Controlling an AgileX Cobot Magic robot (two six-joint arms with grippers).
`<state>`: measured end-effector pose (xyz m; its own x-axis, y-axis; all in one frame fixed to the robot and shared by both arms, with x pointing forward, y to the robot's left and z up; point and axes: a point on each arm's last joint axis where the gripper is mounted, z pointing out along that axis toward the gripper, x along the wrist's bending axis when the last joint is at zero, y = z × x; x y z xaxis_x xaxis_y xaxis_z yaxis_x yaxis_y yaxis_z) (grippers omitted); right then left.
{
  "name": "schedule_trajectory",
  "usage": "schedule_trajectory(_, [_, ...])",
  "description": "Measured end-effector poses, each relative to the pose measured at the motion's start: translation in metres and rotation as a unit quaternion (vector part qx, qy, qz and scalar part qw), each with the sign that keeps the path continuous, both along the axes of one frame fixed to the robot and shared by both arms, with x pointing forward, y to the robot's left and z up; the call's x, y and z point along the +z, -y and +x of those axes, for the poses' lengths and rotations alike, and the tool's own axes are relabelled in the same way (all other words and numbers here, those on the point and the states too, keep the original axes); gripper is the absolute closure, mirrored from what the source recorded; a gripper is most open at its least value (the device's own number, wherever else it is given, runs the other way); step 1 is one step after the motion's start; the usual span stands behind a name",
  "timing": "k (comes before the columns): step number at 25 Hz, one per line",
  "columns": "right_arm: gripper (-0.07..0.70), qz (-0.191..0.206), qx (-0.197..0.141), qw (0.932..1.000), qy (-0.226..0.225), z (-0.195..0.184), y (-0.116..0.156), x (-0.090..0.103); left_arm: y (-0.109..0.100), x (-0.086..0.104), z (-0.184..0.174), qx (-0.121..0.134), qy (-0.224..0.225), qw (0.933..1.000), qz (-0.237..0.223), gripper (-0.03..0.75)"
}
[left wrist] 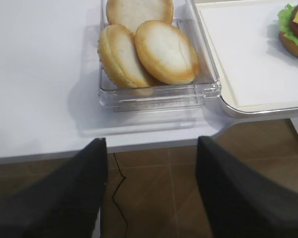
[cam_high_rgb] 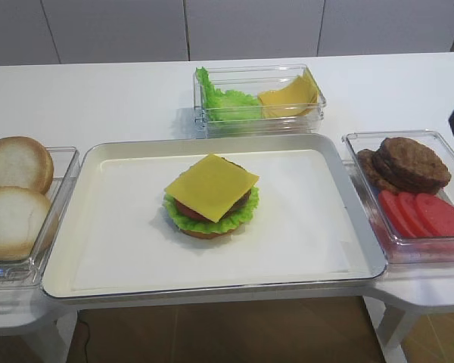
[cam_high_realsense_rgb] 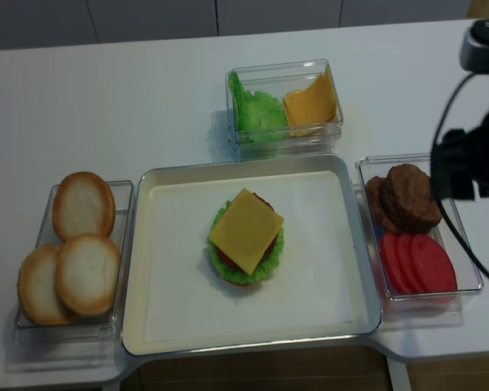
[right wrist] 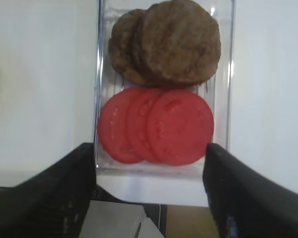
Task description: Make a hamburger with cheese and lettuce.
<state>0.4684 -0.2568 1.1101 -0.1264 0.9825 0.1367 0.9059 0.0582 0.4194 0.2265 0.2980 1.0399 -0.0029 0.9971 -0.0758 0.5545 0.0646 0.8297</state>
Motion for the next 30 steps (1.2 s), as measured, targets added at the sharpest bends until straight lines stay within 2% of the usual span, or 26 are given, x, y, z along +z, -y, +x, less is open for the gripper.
schedule_trajectory(8, [0.122,0.010,-0.005,0.9984,0.055,-0.088,0.012,-0.004,0.000,0.000,0.000,0.000,0.000,1.0000,0.000,0.292])
schedule_trajectory(15, [0.122,0.021,-0.005,0.9915,0.128,-0.155,0.021,-0.019,0.000,0.000,0.000,0.000,0.000,1.0000,0.000,0.292])
schedule_trajectory(21, [0.122,0.032,-0.003,0.9801,0.196,-0.198,0.026,-0.028,0.000,0.000,0.000,0.000,0.000,1.0000,0.000,0.292])
schedule_trajectory(25, [0.122,0.041,-0.002,0.9678,0.248,-0.222,0.029,-0.032,0.000,0.000,0.000,0.000,0.000,1.0000,0.000,0.292])
schedule_trajectory(30, [0.122,0.049,-0.001,0.9538,0.296,-0.244,0.031,-0.045,0.000,0.000,0.000,0.000,0.000,1.0000,0.000,0.292])
